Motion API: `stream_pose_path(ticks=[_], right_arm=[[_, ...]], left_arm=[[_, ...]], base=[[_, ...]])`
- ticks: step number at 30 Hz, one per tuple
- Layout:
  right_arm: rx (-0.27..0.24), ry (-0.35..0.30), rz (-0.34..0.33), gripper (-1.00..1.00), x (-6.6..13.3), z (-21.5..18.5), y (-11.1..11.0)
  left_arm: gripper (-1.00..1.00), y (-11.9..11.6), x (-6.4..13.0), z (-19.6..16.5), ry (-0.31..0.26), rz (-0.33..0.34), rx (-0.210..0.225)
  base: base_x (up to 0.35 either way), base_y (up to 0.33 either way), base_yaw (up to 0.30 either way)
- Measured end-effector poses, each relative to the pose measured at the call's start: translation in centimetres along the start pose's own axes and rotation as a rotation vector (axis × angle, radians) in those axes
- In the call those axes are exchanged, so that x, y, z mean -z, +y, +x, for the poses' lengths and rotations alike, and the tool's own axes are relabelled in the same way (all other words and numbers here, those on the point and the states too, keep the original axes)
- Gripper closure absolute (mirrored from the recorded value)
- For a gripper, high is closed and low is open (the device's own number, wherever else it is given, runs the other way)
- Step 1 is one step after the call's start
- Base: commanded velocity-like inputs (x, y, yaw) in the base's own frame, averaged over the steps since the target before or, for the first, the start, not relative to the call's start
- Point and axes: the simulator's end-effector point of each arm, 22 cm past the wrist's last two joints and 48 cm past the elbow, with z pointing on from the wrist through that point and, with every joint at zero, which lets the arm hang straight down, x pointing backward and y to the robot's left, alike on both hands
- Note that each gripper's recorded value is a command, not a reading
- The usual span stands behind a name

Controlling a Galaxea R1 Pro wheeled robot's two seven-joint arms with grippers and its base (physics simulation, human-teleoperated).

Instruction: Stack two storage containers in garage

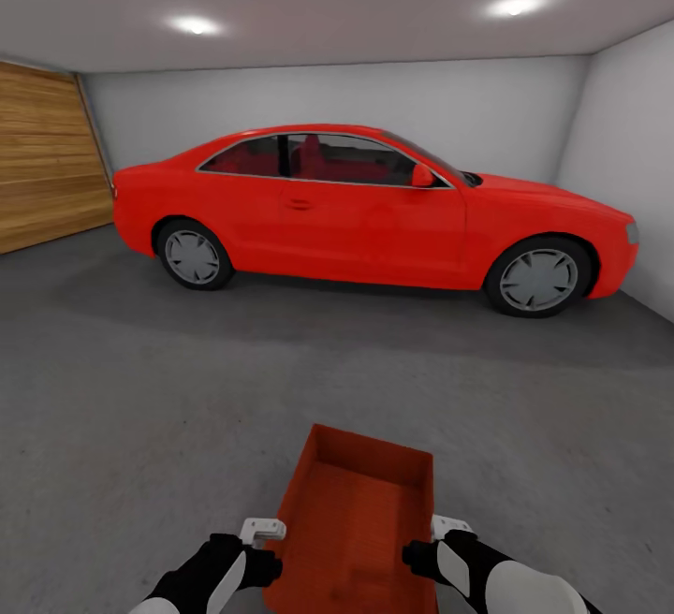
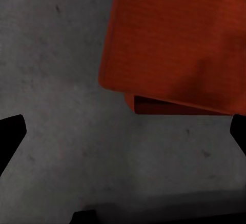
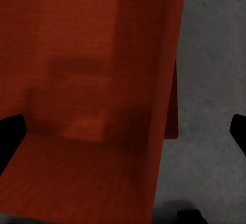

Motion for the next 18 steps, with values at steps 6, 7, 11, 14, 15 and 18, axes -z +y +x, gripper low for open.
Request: stream_pose_path(ticks=[6,7,11,14,15,18], right_arm=[[0.000,0.000,0.000,-1.00,0.00,0.00,0.00],[0.000,0.000,0.000,-1.00,0.00,0.00,0.00],[0.000,0.000,0.000,-1.00,0.00,0.00,0.02],[0.000,0.000,0.000,-1.00,0.00,0.00,0.01],[0.000,0.000,0.000,-1.00,0.00,0.00,0.00],[0.000,0.000,0.000,-1.00,0.00,0.00,0.00]], left_arm=[[-1.00,-0.02,0.01,-0.02,-0.001,0.000,0.000],[-1.00,-0.01,0.01,-0.02,-0.001,0.000,0.000],[-1.00,-0.04,0.00,-0.01,0.000,0.000,0.000],[-1.00,0.00,0.01,-0.03,-0.001,0.000,0.000],[-1.00,-0.01,0.01,-0.03,-0.001,0.000,0.000],[-1.00,-0.11,0.01,-0.03,-0.001,0.001,0.000]], base=[[0.000,0.000,0.000],[0.000,0.000,0.000],[0.000,0.000,0.000],[0.000,0.000,0.000],[0.000,0.000,0.000],[0.000,0.000,0.000]])
